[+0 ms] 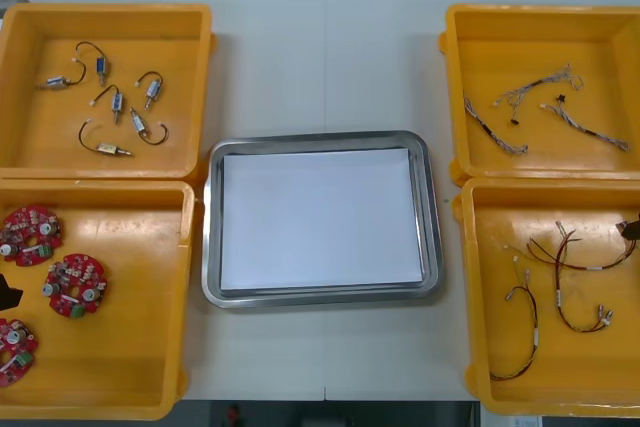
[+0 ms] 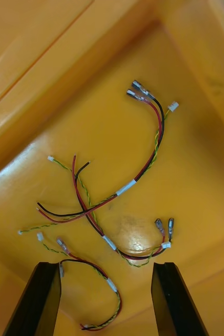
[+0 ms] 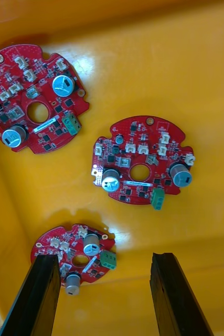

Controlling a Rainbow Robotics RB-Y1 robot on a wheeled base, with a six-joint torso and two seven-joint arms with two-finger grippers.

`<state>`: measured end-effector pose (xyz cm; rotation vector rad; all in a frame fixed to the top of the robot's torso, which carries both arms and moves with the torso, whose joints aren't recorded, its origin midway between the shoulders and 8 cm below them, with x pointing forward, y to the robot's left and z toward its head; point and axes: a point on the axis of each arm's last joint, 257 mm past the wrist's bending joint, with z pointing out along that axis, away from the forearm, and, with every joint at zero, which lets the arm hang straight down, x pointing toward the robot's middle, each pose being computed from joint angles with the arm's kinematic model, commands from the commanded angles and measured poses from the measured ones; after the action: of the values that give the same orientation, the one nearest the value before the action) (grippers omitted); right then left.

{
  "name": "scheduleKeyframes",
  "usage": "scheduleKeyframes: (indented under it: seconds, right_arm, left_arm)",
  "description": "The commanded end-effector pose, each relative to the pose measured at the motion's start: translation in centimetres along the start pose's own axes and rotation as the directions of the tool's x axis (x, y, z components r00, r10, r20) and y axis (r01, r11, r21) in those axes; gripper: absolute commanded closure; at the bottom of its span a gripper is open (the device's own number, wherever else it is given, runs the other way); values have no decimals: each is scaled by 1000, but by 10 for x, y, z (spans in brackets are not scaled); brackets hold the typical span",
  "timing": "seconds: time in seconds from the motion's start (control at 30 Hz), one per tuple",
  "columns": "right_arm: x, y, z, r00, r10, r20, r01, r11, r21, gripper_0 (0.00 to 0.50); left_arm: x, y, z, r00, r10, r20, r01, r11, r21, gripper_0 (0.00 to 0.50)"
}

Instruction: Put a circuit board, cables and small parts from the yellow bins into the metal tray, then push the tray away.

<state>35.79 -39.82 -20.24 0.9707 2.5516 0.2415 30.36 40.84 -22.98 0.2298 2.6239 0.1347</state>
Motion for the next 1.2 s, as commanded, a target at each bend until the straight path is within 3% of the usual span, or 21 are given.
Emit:
scheduleKeyframes:
  seconds: [0.03, 0.33, 0.43, 0.8, 0.97, 1.2]
  right_arm:
    - [1, -6, 0, 985, 170, 19, -170, 986, -1, 0]
    - [6, -13, 18, 931, 360, 50, -362, 931, 39, 0]
    - [13, -17, 29, 906, 423, 27, -424, 904, 61, 0]
    - [14, -2, 58, 792, 611, 1, -611, 792, 15, 0]
    - [10, -3, 68, 774, 633, 12, -633, 774, 6, 0]
    - [11, -9, 90, 764, 645, 23, -645, 763, 28, 0]
  left_arm:
    - [15, 4, 9, 999, 45, -20, -45, 999, -30, 0]
    - [37, 5, 31, 998, 46, -39, -46, 999, -12, 0]
    - [43, 8, 36, 997, 57, -51, -58, 998, -23, 0]
    - [55, 11, 56, 996, 58, -67, -59, 998, -15, 0]
    - [56, 10, 62, 995, 66, -73, -67, 998, -16, 0]
    - [60, 8, 67, 994, 71, -78, -72, 997, -11, 0]
